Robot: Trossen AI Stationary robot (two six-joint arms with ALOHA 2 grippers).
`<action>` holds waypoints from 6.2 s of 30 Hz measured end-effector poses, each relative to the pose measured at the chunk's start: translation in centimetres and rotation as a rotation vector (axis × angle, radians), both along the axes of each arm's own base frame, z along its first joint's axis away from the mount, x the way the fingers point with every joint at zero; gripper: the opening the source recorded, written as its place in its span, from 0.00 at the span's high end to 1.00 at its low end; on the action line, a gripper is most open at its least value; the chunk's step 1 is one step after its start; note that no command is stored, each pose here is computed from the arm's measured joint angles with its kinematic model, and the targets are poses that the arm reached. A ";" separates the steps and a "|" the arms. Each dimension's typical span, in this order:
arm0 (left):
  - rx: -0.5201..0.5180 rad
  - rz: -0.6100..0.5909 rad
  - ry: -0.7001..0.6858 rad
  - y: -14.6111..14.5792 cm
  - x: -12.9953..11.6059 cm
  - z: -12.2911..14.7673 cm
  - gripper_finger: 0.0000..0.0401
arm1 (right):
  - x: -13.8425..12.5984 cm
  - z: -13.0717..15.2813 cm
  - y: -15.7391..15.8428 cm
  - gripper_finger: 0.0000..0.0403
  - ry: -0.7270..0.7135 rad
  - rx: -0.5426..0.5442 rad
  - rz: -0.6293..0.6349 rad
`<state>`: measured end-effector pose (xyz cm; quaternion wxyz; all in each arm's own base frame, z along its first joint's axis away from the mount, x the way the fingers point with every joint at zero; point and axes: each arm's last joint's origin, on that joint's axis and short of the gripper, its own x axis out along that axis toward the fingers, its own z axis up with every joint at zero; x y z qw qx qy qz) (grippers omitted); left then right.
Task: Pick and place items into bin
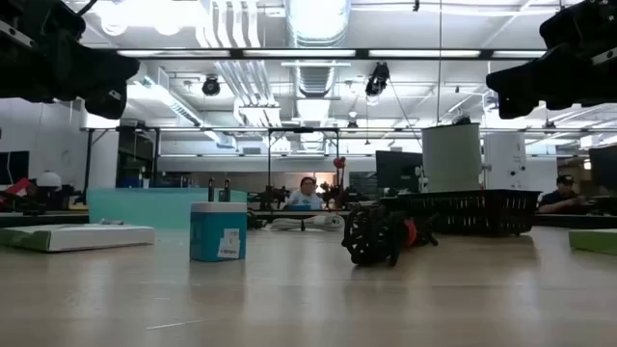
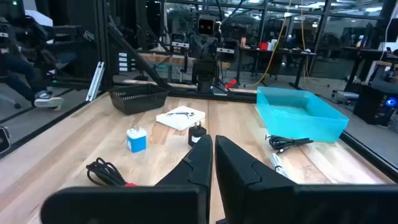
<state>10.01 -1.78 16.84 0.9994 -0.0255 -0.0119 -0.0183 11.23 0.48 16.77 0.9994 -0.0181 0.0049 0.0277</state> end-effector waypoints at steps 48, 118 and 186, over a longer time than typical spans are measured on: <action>0.000 0.000 0.000 0.0 0.0 0.0 1.00 | 0.0 0.0 0.0 0.98 0.000 0.002 -0.001; 0.000 0.000 0.000 0.0 0.0 0.0 1.00 | 0.0 0.0 0.0 0.98 0.000 0.001 0.000; 0.036 0.007 -0.095 0.0 -0.1 0.9 1.00 | 0.0 0.0 0.0 0.98 0.000 0.001 0.000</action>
